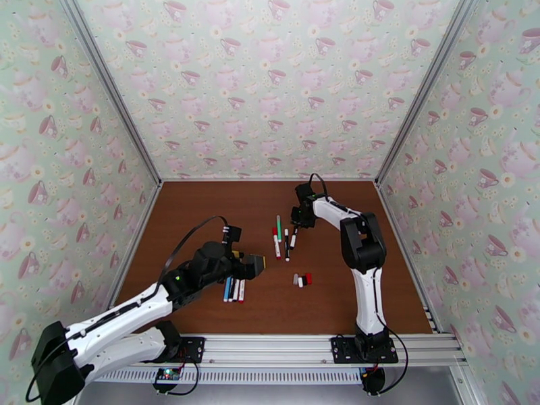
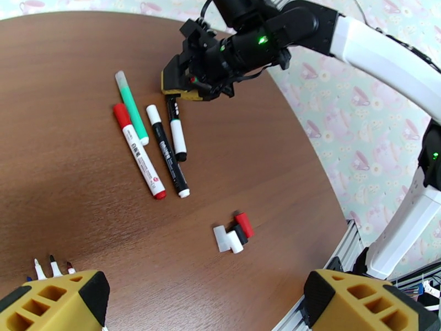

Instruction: Open the pen caps

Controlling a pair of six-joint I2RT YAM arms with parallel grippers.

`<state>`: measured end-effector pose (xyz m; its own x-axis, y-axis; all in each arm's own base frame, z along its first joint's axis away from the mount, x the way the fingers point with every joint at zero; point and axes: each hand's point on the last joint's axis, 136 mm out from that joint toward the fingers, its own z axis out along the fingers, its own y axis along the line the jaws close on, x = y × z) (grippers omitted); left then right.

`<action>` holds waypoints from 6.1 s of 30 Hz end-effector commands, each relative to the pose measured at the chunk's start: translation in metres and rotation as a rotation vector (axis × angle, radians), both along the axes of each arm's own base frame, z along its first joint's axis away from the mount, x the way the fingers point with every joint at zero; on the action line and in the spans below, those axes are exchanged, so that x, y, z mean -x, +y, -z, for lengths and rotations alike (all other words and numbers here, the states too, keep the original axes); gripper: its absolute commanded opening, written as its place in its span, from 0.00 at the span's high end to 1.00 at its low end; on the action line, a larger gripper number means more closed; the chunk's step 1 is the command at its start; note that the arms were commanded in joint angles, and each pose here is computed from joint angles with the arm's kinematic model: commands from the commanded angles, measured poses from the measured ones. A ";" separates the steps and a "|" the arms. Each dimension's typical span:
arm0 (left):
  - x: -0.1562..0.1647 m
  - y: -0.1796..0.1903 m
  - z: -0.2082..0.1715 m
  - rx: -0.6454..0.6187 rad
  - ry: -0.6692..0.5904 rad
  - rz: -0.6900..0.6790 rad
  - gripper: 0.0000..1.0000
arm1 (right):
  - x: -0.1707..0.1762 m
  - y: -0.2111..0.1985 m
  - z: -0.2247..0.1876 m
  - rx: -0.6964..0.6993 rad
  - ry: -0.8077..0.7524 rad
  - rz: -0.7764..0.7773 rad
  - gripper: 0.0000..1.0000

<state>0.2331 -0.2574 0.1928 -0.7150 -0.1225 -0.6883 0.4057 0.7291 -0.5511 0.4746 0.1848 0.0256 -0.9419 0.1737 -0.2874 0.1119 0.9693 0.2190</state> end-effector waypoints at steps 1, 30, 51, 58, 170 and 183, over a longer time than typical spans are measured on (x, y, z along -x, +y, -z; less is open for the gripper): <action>-0.004 -0.006 -0.017 0.037 -0.002 0.008 0.00 | -0.002 -0.002 -0.003 0.018 -0.034 -0.005 0.77; -0.014 -0.062 -0.030 0.261 0.079 0.155 0.00 | 0.102 0.024 -0.182 -0.253 -0.444 -0.038 0.81; -0.034 -0.100 -0.054 0.370 0.054 0.239 0.32 | 0.170 0.056 -0.247 -0.523 -0.552 -0.010 0.82; -0.030 -0.105 -0.055 0.361 0.052 0.267 0.46 | 0.172 0.067 -0.251 -0.537 -0.560 -0.026 0.82; 0.041 -0.110 -0.057 0.346 0.025 0.568 1.00 | 0.229 0.088 -0.289 -0.956 -0.445 -0.366 0.74; 0.041 -0.111 -0.060 0.371 0.034 0.575 1.00 | 0.227 0.087 -0.281 -0.932 -0.440 -0.362 0.87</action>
<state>0.1926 -0.3688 0.2570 -0.7545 0.0561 -0.6539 0.6534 0.1584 -0.7403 0.2503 0.2687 0.2913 -0.8389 0.2358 -0.4905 -0.3768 0.3988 0.8361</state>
